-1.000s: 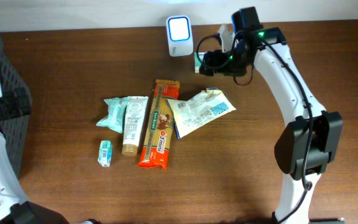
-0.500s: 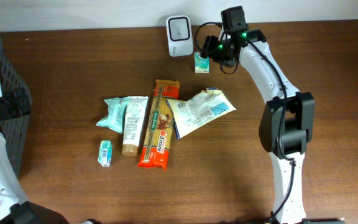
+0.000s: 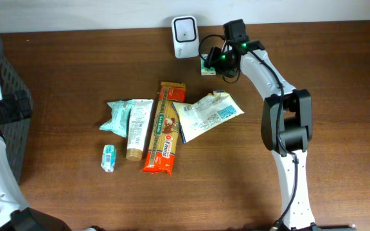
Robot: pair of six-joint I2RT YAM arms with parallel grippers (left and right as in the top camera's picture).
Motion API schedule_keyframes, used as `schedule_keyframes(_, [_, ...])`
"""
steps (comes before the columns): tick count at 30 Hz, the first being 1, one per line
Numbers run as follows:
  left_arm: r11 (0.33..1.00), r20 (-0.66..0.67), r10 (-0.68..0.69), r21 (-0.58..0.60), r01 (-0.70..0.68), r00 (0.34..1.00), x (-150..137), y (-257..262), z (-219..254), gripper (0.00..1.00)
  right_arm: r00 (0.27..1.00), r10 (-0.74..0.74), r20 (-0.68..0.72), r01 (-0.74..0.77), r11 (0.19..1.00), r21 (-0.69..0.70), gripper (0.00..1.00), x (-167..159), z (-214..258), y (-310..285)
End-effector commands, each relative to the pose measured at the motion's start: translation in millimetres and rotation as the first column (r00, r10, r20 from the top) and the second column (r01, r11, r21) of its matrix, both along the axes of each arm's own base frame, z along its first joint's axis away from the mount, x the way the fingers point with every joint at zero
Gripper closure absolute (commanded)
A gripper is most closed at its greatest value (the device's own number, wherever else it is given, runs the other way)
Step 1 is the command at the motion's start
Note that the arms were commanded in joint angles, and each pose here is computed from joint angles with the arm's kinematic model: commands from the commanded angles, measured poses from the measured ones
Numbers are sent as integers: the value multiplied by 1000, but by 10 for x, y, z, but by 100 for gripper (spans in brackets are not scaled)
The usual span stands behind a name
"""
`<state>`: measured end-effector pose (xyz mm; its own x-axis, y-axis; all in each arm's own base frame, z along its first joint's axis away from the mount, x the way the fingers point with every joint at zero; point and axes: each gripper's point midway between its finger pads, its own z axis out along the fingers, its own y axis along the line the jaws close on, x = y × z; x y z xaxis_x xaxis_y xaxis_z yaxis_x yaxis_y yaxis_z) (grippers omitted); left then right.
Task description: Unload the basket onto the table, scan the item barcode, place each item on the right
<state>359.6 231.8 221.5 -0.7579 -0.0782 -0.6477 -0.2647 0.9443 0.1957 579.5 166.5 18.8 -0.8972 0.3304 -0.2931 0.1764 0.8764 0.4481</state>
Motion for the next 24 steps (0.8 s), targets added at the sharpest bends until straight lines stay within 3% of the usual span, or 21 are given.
schedule_keyframes(1, [1000, 6, -3, -7, 3, 1000, 17, 3, 3, 1, 997, 13, -74, -13, 1000, -11, 47, -108, -418, 88])
schedule_keyframes(6, [1000, 6, -3, -8, 3, 1000, 17, 3, 3, 1, 984, 31, -175, -35, 999, -19, 73, -322, -750, 126])
schedule_keyframes(8, [1000, 6, -3, -8, 3, 1000, 17, 3, 3, 1, 976, 76, -203, -86, 996, -40, 96, -427, -798, 113])
schedule_keyframes(12, [1000, 6, -3, -7, 3, 1000, 17, 3, 3, 1, 963, 183, -197, -189, 982, -9, 96, -521, -545, 110])
schedule_keyframes(15, [1000, 6, -3, -7, 3, 1000, 17, 3, 3, 1, 933, 361, -8, -353, 916, 191, 96, -517, 422, 289])
schedule_keyframes(19, [1000, 7, -3, -7, 3, 1000, 18, 3, 4, 1, 839, 480, 257, -545, 743, 388, 96, -807, 1693, 435])
schedule_keyframes(24, [1000, 6, -3, -8, 3, 1000, 17, 3, 3, 1, 757, 537, 371, -647, 540, 538, 96, -1249, 2271, 571])
